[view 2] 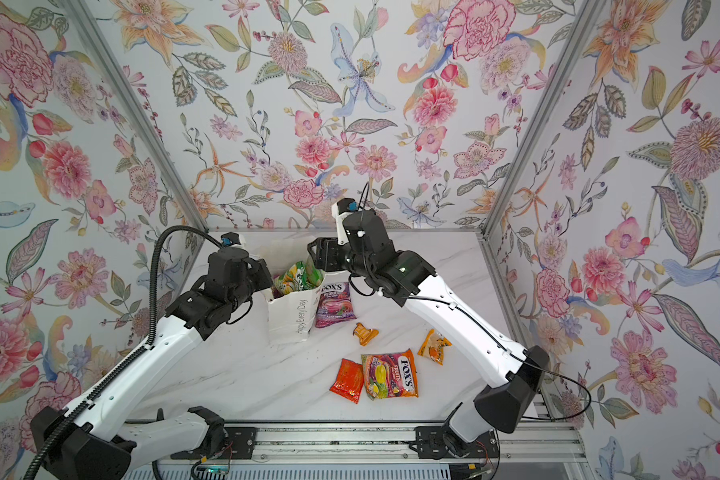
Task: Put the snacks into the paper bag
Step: 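Open the right gripper and move it down to the purple Fox's Berries pack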
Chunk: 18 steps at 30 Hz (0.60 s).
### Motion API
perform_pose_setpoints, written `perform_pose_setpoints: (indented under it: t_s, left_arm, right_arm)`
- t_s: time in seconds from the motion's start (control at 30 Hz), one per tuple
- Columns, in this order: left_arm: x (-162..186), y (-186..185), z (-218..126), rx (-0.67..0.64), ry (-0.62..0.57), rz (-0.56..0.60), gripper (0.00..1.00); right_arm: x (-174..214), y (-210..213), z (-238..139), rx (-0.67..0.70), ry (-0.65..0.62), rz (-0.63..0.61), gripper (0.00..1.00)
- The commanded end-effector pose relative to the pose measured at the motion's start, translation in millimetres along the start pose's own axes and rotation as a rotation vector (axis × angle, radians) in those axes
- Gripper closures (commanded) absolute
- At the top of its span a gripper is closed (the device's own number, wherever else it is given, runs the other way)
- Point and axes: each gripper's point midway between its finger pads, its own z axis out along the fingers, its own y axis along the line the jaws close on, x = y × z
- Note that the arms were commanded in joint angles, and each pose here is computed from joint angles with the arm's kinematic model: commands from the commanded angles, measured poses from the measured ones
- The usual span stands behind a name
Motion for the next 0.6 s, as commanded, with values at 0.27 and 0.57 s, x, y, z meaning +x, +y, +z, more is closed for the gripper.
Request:
perform_pose_setpoints:
  t_s: [0.27, 0.57]
  left_arm:
    - [-19.1, 31.8, -24.3, -0.043, -0.071, 0.094, 1.00]
    - [-17.7, 42.5, -27.7, -0.065, -0.105, 0.108, 1.00]
  right_arm:
    - [74.1, -159.6, 12.1, 0.275, 0.059, 0.064, 0.31]
    - [149.3, -185.2, 91.0, 0.267, 0.272, 0.053, 0.30]
